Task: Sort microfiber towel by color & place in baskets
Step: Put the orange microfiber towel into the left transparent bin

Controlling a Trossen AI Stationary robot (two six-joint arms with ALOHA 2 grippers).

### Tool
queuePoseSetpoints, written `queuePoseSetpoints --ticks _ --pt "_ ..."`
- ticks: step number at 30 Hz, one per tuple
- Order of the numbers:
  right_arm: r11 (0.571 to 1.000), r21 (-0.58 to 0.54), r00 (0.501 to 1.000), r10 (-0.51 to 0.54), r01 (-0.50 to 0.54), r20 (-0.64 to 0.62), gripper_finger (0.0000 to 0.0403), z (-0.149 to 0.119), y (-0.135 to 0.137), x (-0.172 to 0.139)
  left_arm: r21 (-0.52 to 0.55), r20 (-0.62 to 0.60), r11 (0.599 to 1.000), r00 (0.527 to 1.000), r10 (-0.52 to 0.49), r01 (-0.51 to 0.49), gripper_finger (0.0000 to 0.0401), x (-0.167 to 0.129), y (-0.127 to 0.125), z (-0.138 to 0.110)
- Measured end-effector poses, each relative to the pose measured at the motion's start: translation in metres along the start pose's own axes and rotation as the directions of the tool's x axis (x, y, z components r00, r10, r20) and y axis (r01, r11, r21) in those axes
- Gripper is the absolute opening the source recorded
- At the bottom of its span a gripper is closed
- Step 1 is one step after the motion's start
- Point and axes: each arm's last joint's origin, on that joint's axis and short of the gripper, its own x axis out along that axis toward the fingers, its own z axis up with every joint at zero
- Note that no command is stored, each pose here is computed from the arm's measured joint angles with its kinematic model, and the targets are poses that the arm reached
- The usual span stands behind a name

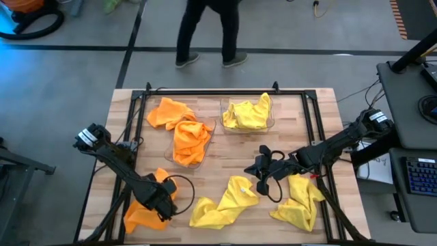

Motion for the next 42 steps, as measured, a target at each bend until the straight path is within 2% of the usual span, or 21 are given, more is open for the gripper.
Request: queuePoseSetpoints --ticks 3,7,11,16,20,23,31,33,35,37,39,42 --pt "1.000 0.000 1.000 0.000 0.000 0.000 0.0009 0.000 0.000 0.000 0.032 0.007 0.999 1.000 -0.026 0.026 0.0007 -0.007 -0.005 0.001" --pt "1.000 -0.008 1.000 0.000 0.000 0.000 0.0009 0.000 0.000 0.000 0.089 0.060 0.994 0.996 -0.066 0.061 0.0005 -0.027 -0.015 0.001" --pt "1.000 -0.013 1.000 0.000 0.000 0.000 0.0009 0.000 0.000 0.000 0.155 0.171 0.986 0.982 -0.081 0.054 0.0001 -0.058 -0.026 -0.003" --pt "1.000 -0.015 1.000 0.000 0.000 0.000 0.0009 0.000 0.000 0.000 0.192 0.334 0.981 0.938 -0.090 0.026 0.0000 -0.101 -0.033 -0.018" --pt "1.000 -0.016 1.000 0.000 0.000 0.000 0.0009 0.000 0.000 0.000 0.219 0.466 0.976 0.880 -0.092 -0.014 0.0000 -0.128 -0.034 -0.034" --pt "1.000 -0.019 1.000 0.001 -0.001 0.000 0.0009 0.000 0.000 0.000 0.235 0.569 0.971 0.816 -0.098 -0.047 0.0000 -0.142 -0.033 -0.046" --pt "1.000 -0.023 1.000 0.001 -0.001 0.000 0.0009 0.000 0.000 0.000 0.267 0.788 0.957 0.598 -0.148 -0.115 0.0000 -0.170 -0.030 -0.071" --pt "1.000 -0.023 1.000 0.001 -0.001 0.000 0.0009 0.000 0.000 0.000 0.261 0.845 0.954 0.513 -0.152 -0.147 0.0000 -0.175 -0.030 -0.072" --pt "1.000 -0.026 1.000 0.001 -0.001 0.000 0.0009 0.000 0.000 0.000 0.231 0.907 0.954 0.396 -0.141 -0.190 0.0000 -0.180 -0.030 -0.071" --pt "1.000 -0.025 1.000 0.003 -0.003 0.004 0.0009 0.000 0.000 0.000 0.201 0.944 0.952 0.307 -0.124 -0.233 0.0000 -0.184 -0.029 -0.068" --pt "1.000 -0.024 1.000 0.004 -0.004 0.007 0.0009 0.001 0.000 0.000 0.175 0.960 0.945 0.263 -0.100 -0.277 0.0000 -0.186 -0.029 -0.063" --pt "1.000 -0.024 1.000 0.004 -0.004 0.007 0.0009 0.001 0.000 0.000 0.136 0.973 0.934 0.224 -0.062 -0.329 0.0000 -0.187 -0.028 -0.053"
